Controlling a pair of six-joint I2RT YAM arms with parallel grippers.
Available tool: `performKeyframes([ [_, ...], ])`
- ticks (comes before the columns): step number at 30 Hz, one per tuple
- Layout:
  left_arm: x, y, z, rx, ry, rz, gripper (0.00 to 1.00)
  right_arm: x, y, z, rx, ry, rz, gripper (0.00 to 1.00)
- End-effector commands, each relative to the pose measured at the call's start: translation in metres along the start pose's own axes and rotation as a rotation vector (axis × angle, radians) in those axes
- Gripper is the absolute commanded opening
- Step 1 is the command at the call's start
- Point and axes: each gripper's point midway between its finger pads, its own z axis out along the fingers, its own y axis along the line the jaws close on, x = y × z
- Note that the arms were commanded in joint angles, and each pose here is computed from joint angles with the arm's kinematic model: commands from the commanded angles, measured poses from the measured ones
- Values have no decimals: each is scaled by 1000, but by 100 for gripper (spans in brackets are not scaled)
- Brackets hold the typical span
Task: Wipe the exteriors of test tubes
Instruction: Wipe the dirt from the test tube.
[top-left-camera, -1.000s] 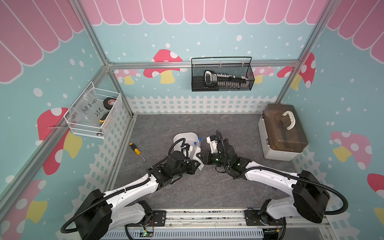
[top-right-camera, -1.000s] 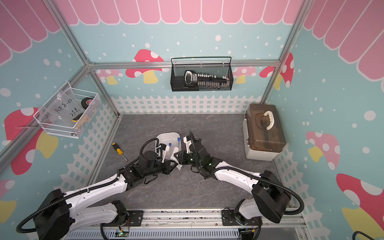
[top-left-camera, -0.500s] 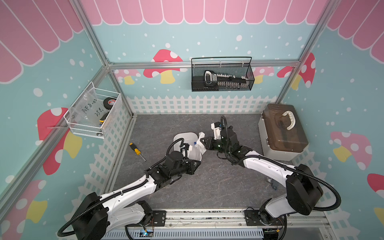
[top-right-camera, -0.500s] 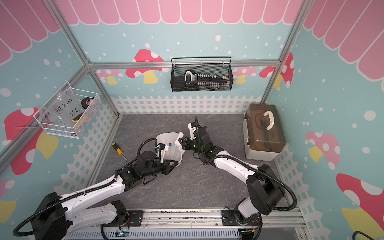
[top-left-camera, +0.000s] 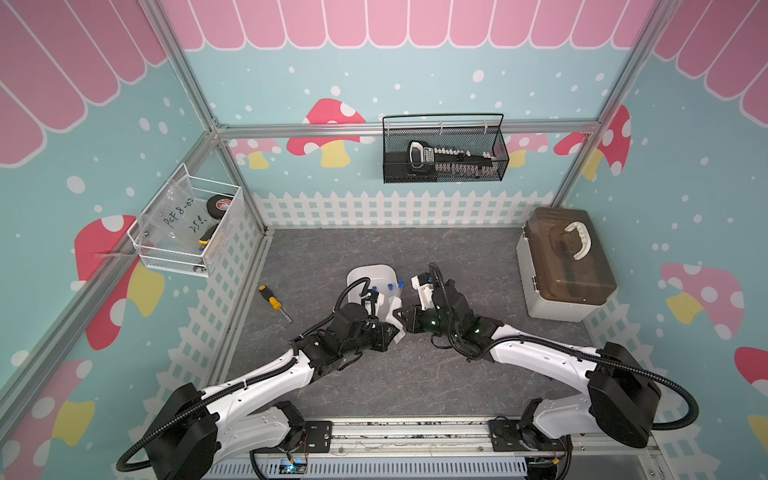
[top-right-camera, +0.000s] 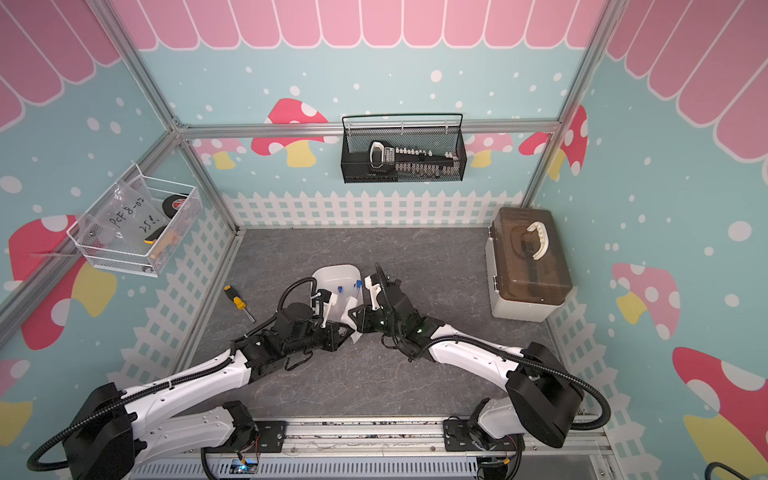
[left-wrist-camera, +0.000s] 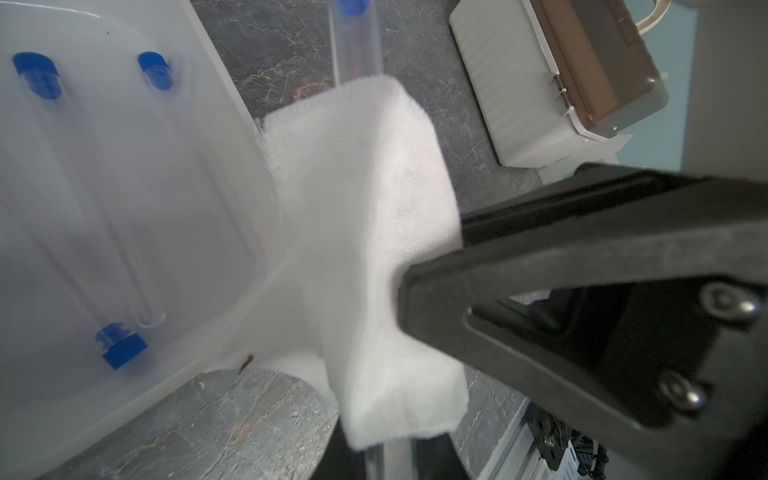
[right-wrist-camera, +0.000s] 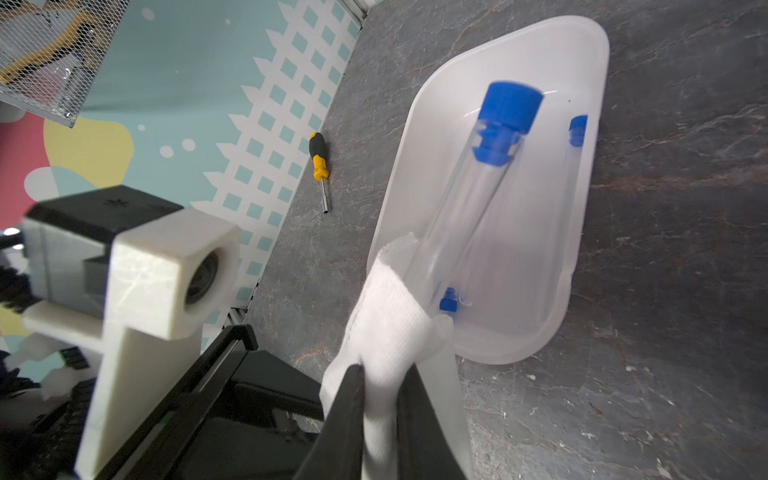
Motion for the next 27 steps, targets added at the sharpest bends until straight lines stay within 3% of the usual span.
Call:
performKeyframes([
  [1, -26, -49, -9, 172, -68, 82, 8, 9, -9, 9, 38, 39, -8, 15],
  [8, -22, -46, -10, 173, -67, 71, 8, -52, -24, 22, 45, -22, -18, 13],
  [15, -24, -46, -15, 165, -76, 82, 8, -98, -39, 13, 90, -70, -50, 12],
  [27, -24, -46, -12, 168, -75, 75, 8, -89, -32, -42, 101, -124, -48, 9],
])
